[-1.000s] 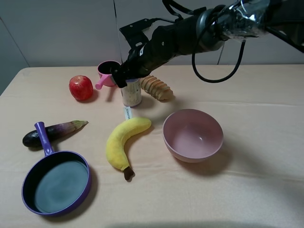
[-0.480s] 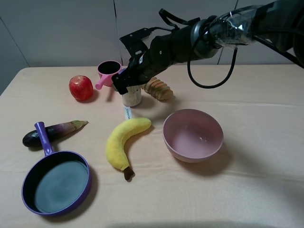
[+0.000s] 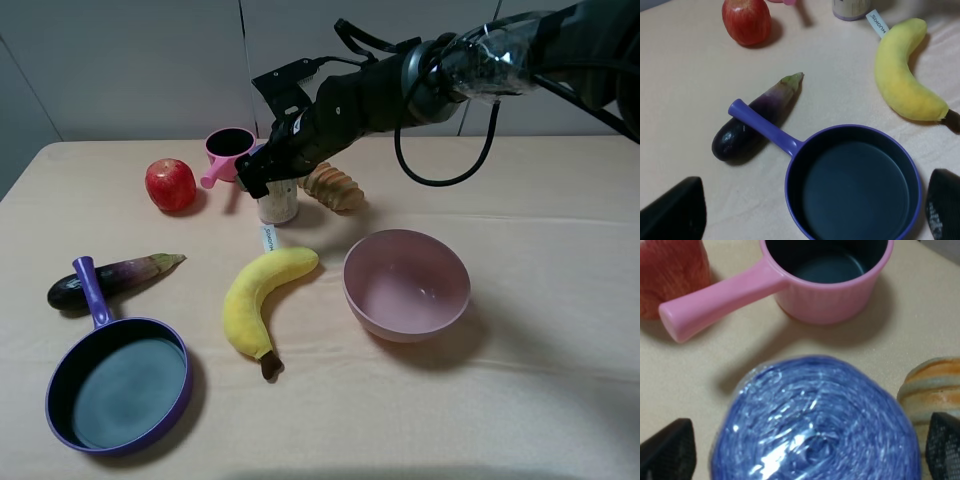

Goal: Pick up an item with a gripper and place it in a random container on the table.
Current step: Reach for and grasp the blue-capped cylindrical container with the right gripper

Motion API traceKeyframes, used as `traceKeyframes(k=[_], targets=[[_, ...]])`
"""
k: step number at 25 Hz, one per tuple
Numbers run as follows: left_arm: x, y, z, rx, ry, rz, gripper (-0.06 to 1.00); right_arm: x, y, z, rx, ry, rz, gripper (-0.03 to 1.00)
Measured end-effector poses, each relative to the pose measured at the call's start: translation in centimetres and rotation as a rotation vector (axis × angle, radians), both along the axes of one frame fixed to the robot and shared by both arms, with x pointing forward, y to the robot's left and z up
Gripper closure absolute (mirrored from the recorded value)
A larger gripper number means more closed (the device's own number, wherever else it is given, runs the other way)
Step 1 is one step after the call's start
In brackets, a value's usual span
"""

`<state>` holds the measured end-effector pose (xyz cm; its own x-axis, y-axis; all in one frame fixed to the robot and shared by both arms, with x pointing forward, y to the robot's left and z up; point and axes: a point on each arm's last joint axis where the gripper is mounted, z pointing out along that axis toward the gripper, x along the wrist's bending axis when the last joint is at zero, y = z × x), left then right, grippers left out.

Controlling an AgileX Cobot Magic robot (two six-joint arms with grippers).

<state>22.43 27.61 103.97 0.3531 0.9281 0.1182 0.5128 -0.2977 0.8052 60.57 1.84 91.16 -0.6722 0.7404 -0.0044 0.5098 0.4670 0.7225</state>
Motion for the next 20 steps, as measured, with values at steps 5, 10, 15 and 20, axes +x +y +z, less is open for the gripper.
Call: traceKeyframes(k=[5,10,15,20], targets=[[0.0,0.0,0.0,0.0,0.0,0.0,0.06,0.0,0.0,0.0,-0.001,-0.001,0.001,0.28],[0.0,0.0,0.0,0.0,0.0,0.0,0.06,0.0,0.0,0.0,-0.001,-0.001,0.001,0.39],[0.0,0.0,0.0,0.0,0.0,0.0,0.06,0.0,0.0,0.0,-0.001,-0.001,0.001,0.51],[0.0,0.0,0.0,0.0,0.0,0.0,0.06,0.0,0.0,0.0,-0.001,-0.001,0.001,0.51]])
